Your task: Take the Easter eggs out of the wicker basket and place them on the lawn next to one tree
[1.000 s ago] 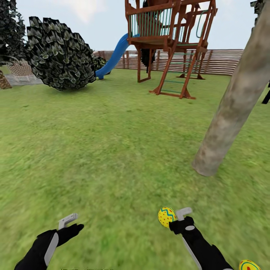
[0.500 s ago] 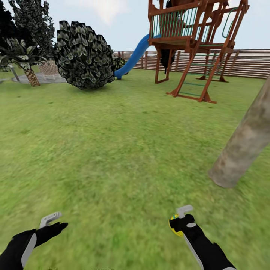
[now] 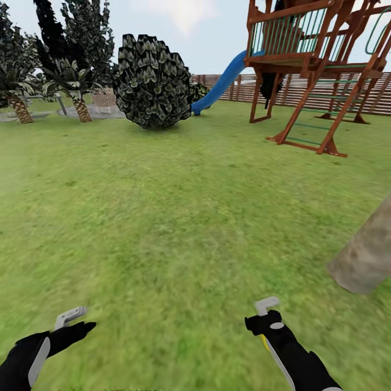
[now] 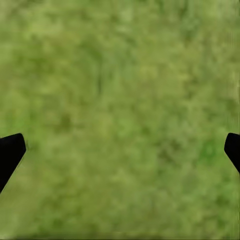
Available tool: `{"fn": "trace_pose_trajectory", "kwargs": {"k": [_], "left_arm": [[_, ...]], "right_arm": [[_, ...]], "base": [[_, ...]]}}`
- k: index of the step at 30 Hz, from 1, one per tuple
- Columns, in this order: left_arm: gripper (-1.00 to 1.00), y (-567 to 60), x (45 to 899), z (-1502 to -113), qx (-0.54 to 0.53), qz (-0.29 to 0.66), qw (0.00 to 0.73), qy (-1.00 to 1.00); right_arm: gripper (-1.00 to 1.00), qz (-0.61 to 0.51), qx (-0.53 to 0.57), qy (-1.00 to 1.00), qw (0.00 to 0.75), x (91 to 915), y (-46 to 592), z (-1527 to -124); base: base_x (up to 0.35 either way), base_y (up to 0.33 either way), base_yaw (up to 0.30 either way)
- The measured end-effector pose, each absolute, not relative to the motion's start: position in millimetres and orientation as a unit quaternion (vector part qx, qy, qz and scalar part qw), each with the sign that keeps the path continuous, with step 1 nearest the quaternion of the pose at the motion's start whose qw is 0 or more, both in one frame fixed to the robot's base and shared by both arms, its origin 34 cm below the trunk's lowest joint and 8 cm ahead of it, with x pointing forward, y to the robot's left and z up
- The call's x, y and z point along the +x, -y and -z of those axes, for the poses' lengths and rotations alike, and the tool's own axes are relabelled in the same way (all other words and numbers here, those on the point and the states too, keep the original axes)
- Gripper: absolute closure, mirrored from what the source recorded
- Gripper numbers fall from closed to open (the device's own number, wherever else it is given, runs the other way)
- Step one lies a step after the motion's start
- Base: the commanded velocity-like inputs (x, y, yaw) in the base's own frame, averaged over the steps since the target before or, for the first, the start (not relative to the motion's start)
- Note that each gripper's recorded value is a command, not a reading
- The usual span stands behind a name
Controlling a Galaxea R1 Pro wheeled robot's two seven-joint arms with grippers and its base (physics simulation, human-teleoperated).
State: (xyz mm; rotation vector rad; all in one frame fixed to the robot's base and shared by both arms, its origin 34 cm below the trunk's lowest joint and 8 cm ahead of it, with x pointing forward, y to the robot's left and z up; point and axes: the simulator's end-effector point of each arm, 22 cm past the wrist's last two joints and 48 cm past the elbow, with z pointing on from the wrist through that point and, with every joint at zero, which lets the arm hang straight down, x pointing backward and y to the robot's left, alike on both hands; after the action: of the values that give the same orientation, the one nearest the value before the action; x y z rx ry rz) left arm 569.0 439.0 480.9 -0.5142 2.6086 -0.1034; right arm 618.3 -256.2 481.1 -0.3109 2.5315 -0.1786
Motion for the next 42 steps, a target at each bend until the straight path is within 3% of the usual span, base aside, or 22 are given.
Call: {"fn": "trace_pose_trajectory", "kwargs": {"k": [16,42], "left_arm": [[-1.00,-441.1,572.3,-512.0,-0.190,0.037,0.237,-0.952],[-1.00,-440.4,575.7,-558.9,-0.193,0.039,0.235,-0.952]], "right_arm": [[-1.00,0.065,-0.117,-0.948,0.289,622.2,253.1,-512.0],[-1.00,0.063,-0.119,-0.945,0.300,632.9,248.9,-565.9]], "base": [[-0.002,0.012,0.214],[-0.095,0.267,0.003]]}}
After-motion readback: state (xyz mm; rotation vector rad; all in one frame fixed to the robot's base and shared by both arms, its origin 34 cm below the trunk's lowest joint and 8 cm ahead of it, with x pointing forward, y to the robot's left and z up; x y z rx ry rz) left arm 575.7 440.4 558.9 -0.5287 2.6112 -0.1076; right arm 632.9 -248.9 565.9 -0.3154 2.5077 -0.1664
